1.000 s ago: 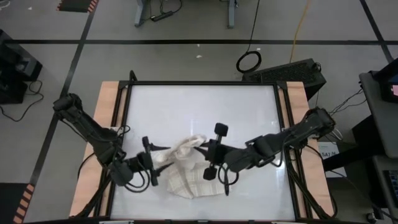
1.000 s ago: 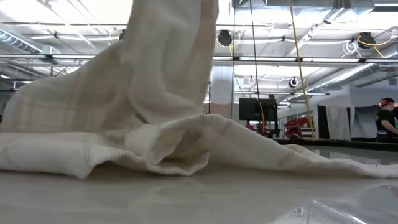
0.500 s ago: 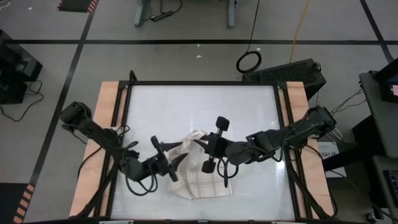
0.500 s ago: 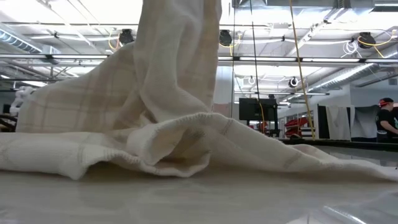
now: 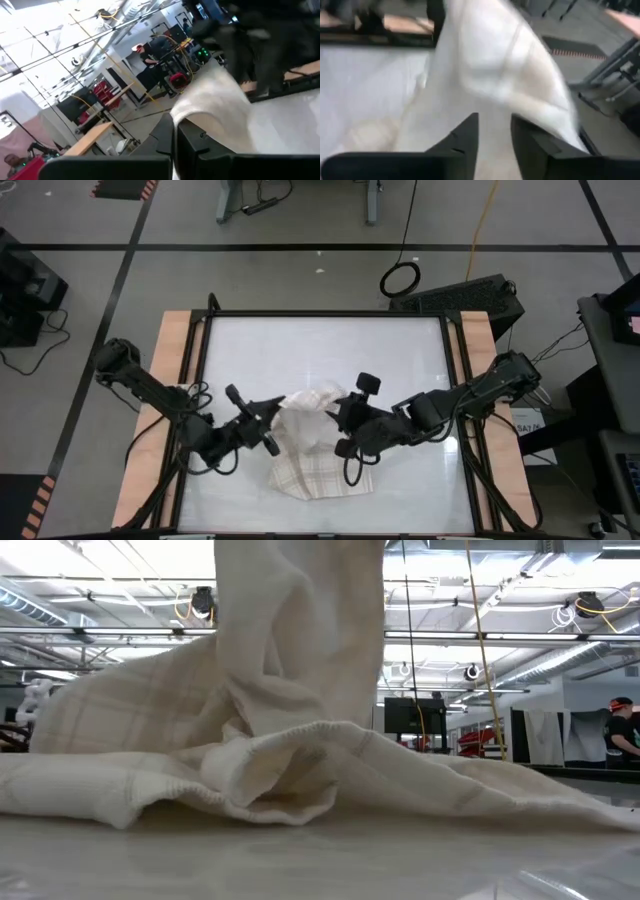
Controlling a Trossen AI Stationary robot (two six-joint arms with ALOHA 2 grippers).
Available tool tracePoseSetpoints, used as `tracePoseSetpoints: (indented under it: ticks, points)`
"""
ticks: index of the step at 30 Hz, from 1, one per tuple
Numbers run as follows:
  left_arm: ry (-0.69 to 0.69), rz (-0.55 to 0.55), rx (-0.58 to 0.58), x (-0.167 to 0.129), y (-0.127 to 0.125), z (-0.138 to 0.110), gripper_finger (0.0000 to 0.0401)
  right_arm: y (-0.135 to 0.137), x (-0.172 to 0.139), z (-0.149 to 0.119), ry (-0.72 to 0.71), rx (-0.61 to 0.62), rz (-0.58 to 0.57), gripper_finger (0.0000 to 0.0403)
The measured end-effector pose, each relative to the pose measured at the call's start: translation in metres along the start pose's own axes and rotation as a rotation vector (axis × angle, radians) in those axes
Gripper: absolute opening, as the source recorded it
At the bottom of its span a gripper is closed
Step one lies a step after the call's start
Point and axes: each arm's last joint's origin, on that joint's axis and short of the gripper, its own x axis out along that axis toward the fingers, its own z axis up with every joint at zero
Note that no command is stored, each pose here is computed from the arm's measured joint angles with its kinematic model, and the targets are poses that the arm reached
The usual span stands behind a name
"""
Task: Roll towel
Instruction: Roll the white-brown patterned towel
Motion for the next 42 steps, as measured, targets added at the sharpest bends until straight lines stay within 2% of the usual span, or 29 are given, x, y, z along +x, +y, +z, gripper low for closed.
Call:
tracePoseSetpoints:
  ticks: [5,10,12,18,22,31,39,42]
  points:
    - [-0.006,0.006,-0.029,-0.002,0.015,0.004,0.0004,0.018,-0.003,-0.017,0.084,-0.107,0.024,0.0182]
    - [-0.002,-0.014,-0.025,-0.001,0.015,0.002,0.0003,0.054,0.009,-0.03,0.029,-0.296,-0.015,0.0232]
    - [-0.003,-0.026,-0.029,-0.001,0.013,0.001,0.0003,0.07,0.019,-0.032,-0.028,-0.375,-0.077,0.025]
    - [0.012,-0.058,-0.055,-0.002,0.008,-0.004,0.0002,0.096,0.042,-0.029,-0.132,-0.606,-0.409,0.0273]
    - [0.024,-0.079,-0.086,-0.002,0.004,-0.007,0.0002,0.102,0.052,-0.026,-0.116,-0.746,-0.5,0.0256]
    - [0.012,-0.135,-0.116,-0.002,0.0,-0.01,0.0002,0.089,0.069,-0.019,-0.057,-0.832,-0.575,0.0161]
    - [0.064,-0.129,-0.117,0.006,-0.002,-0.02,0.0002,0.093,0.068,-0.014,-0.135,-0.803,-0.473,0.0087]
    - [0.102,-0.137,-0.119,0.01,-0.004,-0.027,0.0002,0.096,0.065,-0.013,-0.155,-0.78,-0.47,0.0065]
